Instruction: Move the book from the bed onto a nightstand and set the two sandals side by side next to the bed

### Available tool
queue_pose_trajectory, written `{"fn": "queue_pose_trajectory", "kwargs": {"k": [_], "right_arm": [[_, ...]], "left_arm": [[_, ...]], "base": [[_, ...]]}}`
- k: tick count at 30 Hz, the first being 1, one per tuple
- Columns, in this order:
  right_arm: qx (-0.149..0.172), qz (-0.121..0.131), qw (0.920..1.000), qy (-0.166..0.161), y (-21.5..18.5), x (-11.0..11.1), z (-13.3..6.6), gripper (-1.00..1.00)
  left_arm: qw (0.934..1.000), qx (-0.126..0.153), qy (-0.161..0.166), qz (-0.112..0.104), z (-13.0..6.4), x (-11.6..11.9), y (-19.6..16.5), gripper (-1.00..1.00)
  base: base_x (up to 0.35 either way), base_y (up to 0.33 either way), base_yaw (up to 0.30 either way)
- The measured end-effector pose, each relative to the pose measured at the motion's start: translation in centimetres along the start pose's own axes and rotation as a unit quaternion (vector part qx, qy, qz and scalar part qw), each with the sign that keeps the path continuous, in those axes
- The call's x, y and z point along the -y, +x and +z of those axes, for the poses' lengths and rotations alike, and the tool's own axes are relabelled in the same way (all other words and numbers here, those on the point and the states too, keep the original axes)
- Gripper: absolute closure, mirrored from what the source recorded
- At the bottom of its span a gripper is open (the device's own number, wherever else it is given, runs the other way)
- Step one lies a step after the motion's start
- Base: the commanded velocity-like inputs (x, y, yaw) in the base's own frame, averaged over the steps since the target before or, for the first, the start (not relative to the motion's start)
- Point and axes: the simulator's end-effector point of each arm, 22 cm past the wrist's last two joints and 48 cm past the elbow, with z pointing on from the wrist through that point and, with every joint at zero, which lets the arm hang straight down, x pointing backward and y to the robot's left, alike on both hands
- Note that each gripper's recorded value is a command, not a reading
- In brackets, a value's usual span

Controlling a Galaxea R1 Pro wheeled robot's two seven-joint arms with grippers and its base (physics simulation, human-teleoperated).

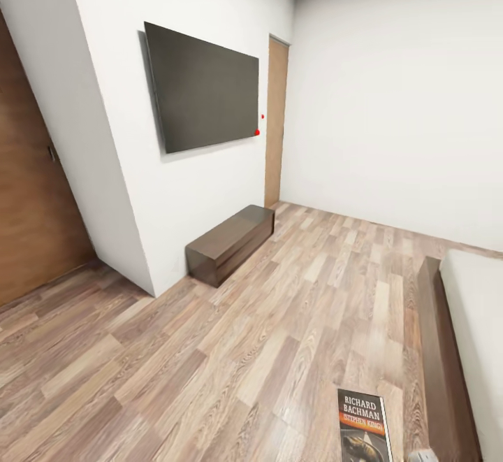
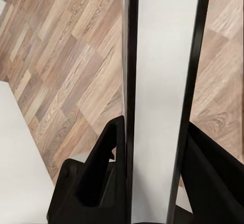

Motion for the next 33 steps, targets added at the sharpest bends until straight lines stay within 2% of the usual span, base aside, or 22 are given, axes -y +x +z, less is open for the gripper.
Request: {"fn": "queue_pose_trajectory", "kwargs": {"k": [13,28,33], "right_arm": [[0.001,0.000,1.0000,0.000,-0.02,0.00,-0.02,1.00],[0.002,0.001,1.0000,-0.001,-0.11,-0.03,0.00,1.00],[0.002,0.001,1.0000,-0.001,-0.04,-0.04,-0.03,1.00]], "left_arm": [[1.0000,0.000,0.000,0.000,-0.02,-0.01,0.00,-1.00],[1.0000,0.000,0.000,0.000,0.02,0.05,0.00,-1.00],[1.0000,0.000,0.000,0.000,0.00,0.06,-0.01,-1.00]], "base": [[0.185,0.000,-0.300],[0.019,0.000,-0.300],[0.181,0.000,-0.300]]}}
